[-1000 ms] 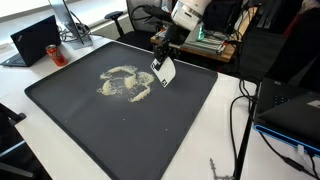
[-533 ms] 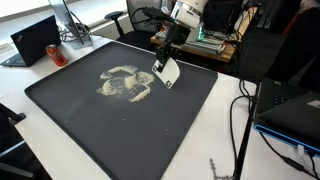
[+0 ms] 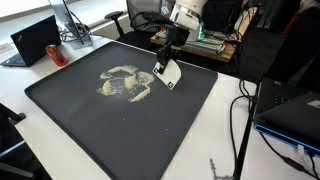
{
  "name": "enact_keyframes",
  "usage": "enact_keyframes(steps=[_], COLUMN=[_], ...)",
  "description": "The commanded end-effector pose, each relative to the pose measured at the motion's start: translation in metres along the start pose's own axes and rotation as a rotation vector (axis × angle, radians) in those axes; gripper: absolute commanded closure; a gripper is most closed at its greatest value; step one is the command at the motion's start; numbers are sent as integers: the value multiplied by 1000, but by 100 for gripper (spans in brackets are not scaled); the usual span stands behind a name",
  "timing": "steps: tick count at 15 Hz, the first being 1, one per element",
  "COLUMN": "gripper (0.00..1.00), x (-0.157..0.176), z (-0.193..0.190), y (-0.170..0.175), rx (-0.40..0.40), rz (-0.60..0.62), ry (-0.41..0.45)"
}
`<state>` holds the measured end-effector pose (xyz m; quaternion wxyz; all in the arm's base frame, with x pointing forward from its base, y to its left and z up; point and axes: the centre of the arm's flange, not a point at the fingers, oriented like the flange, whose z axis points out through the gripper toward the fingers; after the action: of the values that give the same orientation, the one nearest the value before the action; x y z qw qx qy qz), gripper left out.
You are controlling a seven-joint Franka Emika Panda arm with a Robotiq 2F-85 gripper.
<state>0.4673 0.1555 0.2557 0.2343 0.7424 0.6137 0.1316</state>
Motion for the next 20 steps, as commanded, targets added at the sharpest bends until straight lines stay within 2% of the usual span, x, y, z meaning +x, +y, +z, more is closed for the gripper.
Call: enact_keyframes(steps=[1, 4, 8, 20], gripper=[99, 99, 99, 99], x=[-13, -21, -41, -102], z=[-2, -2, -2, -31], y=[-3, -6, 1, 84], rx=[26, 73, 126, 120], rz=[-24, -30, 23, 377], ry=[9, -30, -61, -34])
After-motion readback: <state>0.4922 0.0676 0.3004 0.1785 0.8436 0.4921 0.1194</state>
